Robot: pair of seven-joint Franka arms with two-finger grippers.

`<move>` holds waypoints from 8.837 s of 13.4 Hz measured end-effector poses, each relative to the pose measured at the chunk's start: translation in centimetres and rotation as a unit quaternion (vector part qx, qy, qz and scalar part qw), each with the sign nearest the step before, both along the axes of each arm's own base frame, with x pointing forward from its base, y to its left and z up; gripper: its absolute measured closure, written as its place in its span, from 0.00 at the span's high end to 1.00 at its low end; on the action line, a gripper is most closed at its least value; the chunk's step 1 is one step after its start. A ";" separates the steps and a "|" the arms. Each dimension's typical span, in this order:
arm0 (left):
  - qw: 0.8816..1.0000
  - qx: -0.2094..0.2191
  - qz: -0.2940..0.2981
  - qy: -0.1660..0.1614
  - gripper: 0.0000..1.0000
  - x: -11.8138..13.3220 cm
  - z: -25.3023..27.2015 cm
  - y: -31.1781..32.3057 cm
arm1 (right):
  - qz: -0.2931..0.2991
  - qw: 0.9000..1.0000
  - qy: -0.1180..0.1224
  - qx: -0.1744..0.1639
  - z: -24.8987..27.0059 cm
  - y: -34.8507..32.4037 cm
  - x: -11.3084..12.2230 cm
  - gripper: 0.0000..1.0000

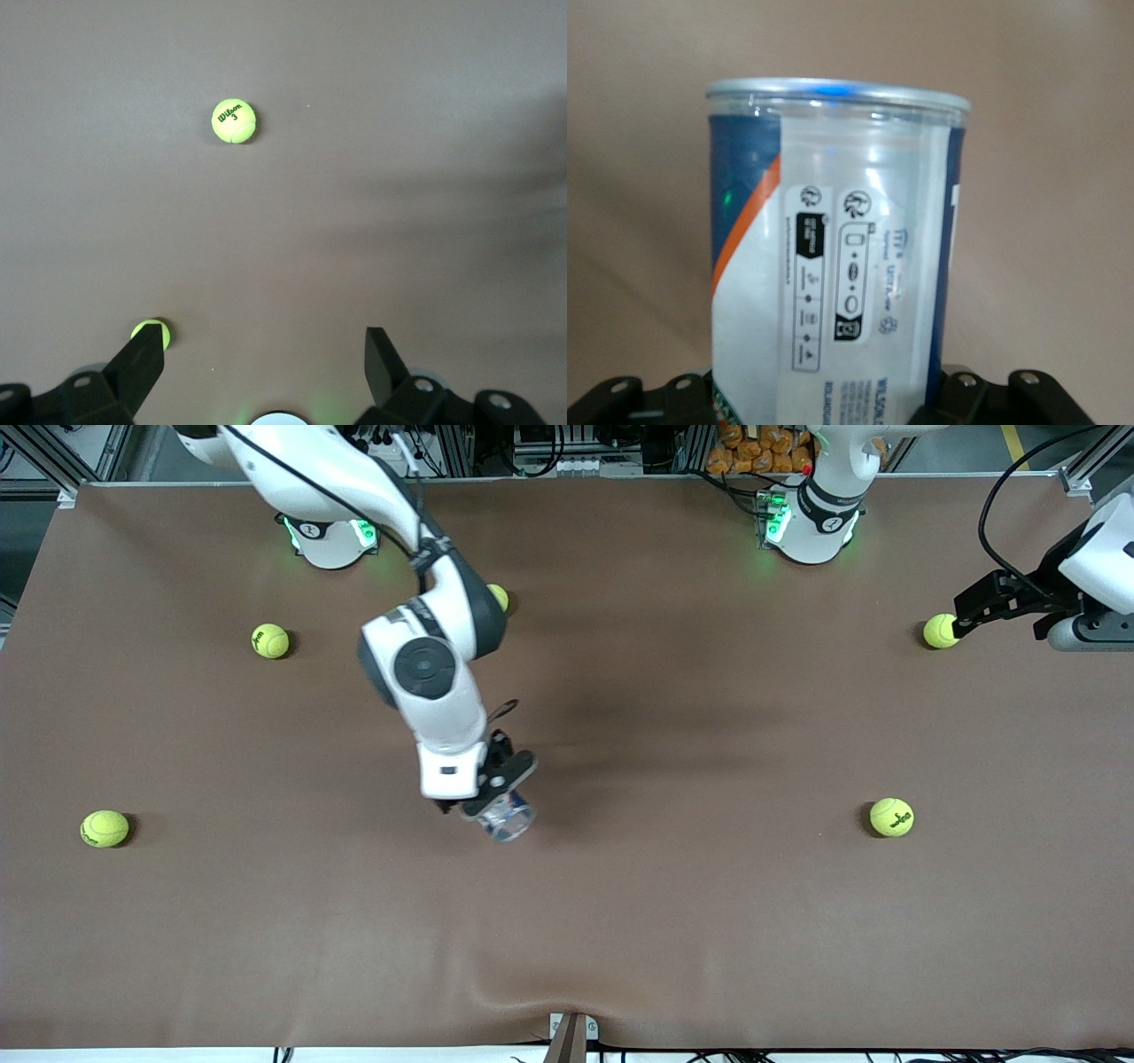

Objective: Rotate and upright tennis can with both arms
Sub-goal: 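Lift the can with the right gripper and carry it to mid-table, then lower the can onto the table while the left gripper reaches its lid end, then grasp the can's lid end with the left gripper while the right gripper withdraws, then lift and rotate the can upright with the left gripper, then set the can upright on the table and open the left gripper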

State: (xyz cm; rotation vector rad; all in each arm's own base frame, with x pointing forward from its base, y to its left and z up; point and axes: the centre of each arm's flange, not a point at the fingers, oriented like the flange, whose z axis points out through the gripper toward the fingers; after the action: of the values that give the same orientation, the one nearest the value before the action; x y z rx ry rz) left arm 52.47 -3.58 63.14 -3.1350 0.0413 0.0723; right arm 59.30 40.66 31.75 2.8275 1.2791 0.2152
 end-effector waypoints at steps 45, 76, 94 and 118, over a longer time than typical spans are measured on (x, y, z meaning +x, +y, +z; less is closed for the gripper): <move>0.793 -0.586 0.130 0.102 0.97 11.0 -42.3 -14.9 | -0.024 0.997 -0.068 0.022 9.9 -10.8 9.0 1.00; 0.805 -0.581 0.119 0.031 0.04 12.4 -44.2 -30.1 | -0.445 0.886 0.129 0.006 31.7 -46.6 -6.5 1.00; 0.979 -0.176 -0.009 -0.099 0.04 2.8 -22.1 -47.0 | -0.475 0.871 0.122 0.014 34.3 -46.8 -7.3 1.00; 0.983 -0.048 -0.145 -0.103 1.00 -1.4 -17.4 -49.4 | -0.474 0.873 0.114 0.019 34.3 -46.7 -6.7 1.00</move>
State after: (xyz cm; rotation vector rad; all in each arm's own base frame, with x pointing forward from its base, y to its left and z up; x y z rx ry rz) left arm 51.06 -52.99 45.73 -3.1716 0.5130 -0.2634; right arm 52.55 -6.01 66.01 3.1656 -0.2275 -0.1372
